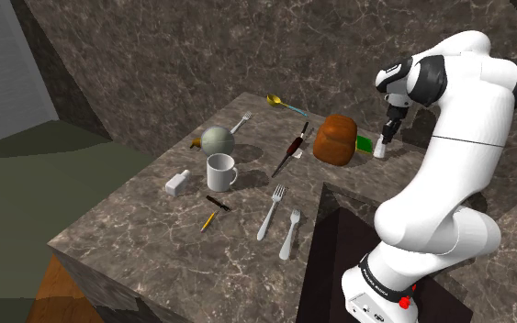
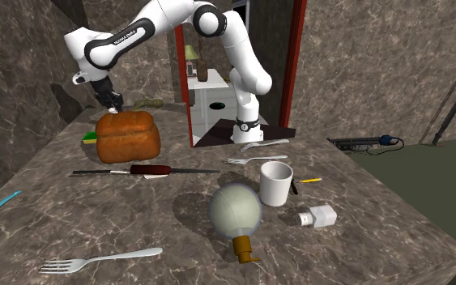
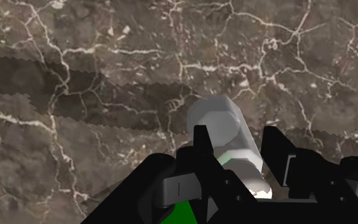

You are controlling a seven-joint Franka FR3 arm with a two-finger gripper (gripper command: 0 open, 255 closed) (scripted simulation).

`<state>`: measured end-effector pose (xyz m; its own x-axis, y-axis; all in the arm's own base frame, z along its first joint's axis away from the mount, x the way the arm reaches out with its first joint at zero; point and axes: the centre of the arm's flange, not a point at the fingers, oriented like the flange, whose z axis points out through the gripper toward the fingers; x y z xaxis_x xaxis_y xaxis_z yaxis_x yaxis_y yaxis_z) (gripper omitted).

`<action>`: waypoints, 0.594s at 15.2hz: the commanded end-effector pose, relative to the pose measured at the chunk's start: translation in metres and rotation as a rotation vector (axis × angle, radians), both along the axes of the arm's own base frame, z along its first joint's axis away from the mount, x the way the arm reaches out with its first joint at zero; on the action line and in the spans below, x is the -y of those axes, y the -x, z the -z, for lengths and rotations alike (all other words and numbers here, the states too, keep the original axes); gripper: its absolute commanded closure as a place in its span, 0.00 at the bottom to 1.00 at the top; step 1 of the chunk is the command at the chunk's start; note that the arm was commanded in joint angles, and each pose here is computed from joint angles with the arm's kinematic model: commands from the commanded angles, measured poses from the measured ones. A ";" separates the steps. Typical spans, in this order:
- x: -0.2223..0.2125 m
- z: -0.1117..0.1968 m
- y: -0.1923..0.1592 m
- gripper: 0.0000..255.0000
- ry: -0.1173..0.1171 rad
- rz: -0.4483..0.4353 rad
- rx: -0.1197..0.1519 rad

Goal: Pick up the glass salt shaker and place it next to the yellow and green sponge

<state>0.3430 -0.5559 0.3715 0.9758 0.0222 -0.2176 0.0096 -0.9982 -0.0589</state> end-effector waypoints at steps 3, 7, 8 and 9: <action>0.000 0.005 0.000 1.00 0.000 0.000 0.000; 0.000 0.005 0.000 1.00 0.000 0.000 0.000; 0.000 0.005 0.000 1.00 0.000 0.000 0.000; 0.000 0.005 0.000 0.00 0.000 0.000 0.000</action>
